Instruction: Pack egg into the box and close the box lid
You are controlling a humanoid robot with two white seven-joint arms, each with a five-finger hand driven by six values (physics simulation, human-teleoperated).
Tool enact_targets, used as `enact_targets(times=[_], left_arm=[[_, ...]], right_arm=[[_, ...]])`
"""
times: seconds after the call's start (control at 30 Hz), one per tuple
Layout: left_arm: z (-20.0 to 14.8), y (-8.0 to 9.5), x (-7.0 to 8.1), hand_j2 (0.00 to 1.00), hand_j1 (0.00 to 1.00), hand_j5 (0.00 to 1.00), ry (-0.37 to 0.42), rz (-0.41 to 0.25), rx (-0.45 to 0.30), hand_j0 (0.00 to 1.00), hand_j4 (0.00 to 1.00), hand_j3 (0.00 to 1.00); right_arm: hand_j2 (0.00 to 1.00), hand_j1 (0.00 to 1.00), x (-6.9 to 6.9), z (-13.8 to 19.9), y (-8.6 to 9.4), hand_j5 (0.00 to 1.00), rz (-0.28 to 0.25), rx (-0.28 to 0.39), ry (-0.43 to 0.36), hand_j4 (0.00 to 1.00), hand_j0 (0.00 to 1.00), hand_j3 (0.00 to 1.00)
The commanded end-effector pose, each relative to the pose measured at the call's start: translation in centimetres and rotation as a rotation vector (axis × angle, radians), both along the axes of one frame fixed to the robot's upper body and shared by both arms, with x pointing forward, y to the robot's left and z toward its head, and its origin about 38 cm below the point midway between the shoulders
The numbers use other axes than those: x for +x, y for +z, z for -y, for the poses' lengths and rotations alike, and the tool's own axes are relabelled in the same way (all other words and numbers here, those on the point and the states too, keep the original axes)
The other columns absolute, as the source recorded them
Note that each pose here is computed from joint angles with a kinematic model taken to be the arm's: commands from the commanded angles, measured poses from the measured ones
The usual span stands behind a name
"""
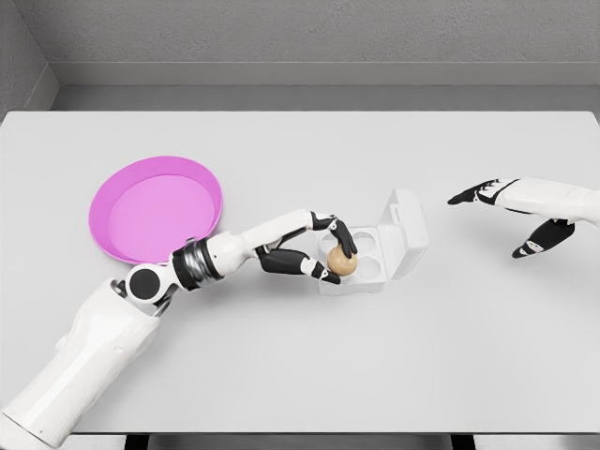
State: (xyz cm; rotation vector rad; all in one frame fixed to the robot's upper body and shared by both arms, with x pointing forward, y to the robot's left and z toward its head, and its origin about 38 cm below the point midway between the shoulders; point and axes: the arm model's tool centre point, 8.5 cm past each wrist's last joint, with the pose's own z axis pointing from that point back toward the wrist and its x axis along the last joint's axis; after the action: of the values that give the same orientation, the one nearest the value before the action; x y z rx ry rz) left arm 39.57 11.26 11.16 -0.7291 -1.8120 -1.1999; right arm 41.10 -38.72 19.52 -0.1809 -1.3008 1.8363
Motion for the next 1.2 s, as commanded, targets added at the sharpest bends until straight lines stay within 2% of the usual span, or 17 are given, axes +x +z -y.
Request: enact_targets(times=[0.0, 0.13, 0.5, 0.73, 1.1, 1.17], left_arm=[[-0.06, 0.07, 0.04, 0.50, 0.50, 0.50, 0.002, -0.002, -0.005, 0.50, 0.50, 0.50], [-0.10, 0.11, 0.02, 0.56, 0.56, 0.56, 0.001, 0.002, -0.004, 0.56, 0.56, 0.56], [-0.16, 0.11, 0.02, 0.62, 0.62, 0.62, 0.002, 0.003, -0.003, 0.62, 0.62, 0.62], [-0.11, 0.19, -0.06, 0.70, 0.70, 0.70, -0.001, 0.005, -0.007, 0.70, 0.70, 0.70], [-0.26, 0.22, -0.07, 0.74, 0.74, 0.74, 0.001, 0.007, -0.010, 0.74, 0.74, 0.74], [-0.31, 0.62, -0.06, 0.74, 0.74, 0.74, -0.003, 0.032, -0.023, 0.74, 0.74, 0.74]], right_arm=[[1.00, 1.00, 0.01, 0.04, 0.08, 1.00, -0.001, 0.006, -0.004, 1.00, 1.00, 1.00], [1.00, 1.00, 0.01, 0.04, 0.08, 1.00, -0.001, 0.006, -0.004, 1.00, 1.00, 1.00], [1.00, 1.00, 0.01, 0.04, 0.08, 1.00, -0.001, 0.006, -0.004, 1.00, 1.00, 1.00], [1.00, 1.00, 0.01, 0.04, 0.08, 1.00, -0.001, 0.006, -0.004, 1.00, 1.00, 1.00], [1.00, 1.00, 0.00, 0.02, 0.03, 1.00, -0.002, 0.005, -0.003, 1.00, 1.00, 1.00], [1.00, 1.00, 0.00, 0.02, 0.03, 1.00, -0.002, 0.005, -0.003, 1.00, 1.00, 1.00]])
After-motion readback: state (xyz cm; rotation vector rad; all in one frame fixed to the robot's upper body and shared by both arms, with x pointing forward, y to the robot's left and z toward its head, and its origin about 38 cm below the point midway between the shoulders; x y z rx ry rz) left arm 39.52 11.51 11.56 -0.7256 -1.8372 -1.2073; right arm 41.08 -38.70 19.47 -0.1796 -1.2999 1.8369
